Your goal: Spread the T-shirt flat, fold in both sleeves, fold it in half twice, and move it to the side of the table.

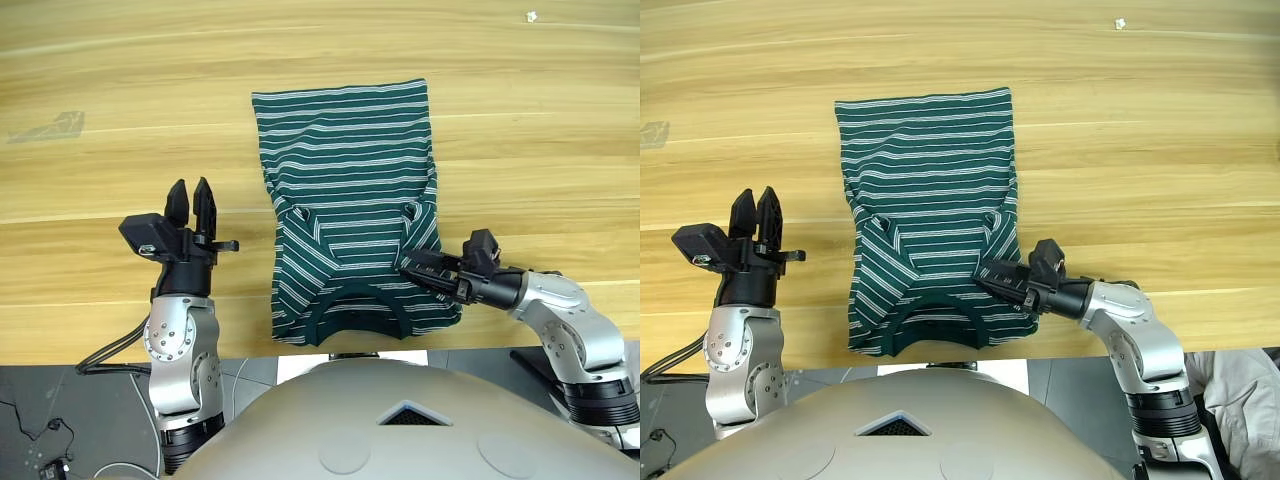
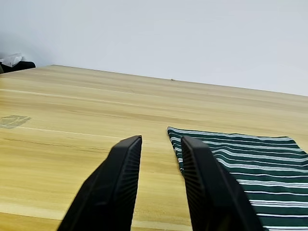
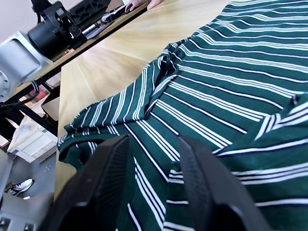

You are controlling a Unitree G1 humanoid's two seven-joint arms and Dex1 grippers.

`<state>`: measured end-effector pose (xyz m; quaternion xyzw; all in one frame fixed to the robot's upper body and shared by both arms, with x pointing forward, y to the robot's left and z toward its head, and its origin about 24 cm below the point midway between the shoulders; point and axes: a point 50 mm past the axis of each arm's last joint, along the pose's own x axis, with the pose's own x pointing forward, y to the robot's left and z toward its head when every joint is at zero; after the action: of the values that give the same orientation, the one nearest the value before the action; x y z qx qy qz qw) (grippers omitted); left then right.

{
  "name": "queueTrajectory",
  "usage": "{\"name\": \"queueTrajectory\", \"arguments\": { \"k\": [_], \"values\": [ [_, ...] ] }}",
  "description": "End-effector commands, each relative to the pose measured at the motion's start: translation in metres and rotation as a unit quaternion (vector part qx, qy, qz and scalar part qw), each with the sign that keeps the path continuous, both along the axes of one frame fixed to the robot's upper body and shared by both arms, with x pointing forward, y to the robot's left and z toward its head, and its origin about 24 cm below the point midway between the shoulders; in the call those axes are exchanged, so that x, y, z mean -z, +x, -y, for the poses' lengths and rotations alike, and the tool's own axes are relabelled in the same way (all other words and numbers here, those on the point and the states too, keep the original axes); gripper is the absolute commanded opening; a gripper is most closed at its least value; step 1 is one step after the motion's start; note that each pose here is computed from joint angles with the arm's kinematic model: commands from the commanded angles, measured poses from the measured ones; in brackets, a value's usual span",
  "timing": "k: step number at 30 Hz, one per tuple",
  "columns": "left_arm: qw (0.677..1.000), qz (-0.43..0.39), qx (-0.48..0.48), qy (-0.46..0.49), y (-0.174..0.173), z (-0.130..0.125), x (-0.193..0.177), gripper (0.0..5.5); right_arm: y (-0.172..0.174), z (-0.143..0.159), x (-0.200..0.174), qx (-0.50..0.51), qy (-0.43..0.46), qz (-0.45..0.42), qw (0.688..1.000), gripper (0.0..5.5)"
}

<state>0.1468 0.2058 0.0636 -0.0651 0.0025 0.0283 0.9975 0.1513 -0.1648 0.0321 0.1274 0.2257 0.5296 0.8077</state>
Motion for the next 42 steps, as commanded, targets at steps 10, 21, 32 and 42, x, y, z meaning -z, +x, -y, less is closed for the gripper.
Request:
{"name": "queueTrajectory", "arguments": {
  "k": [10, 21, 32, 42],
  "values": [
    [0.740, -0.015, 0.298, 0.603, -0.042, -0.032, -0.012, 2.28, 0.032, 0.078, -0.071, 0.054, -0.207, 0.534, 0.818, 3.02],
    [0.580, -0.049, 0.541, 0.608, -0.081, -0.027, 0.033, 2.28, -0.005, 0.102, -0.021, -0.291, -0.319, 0.599, 0.675, 3.02],
    [0.544, -0.013, 0.586, 0.600, -0.082, -0.012, 0.043, 2.28, -0.020, 0.082, 0.007, -0.344, -0.247, 0.579, 0.697, 3.02],
    [0.527, -0.031, 0.606, 0.595, -0.089, -0.016, 0.048, 2.31, -0.021, 0.079, 0.010, -0.335, -0.240, 0.551, 0.725, 1.94]
  ]
}}
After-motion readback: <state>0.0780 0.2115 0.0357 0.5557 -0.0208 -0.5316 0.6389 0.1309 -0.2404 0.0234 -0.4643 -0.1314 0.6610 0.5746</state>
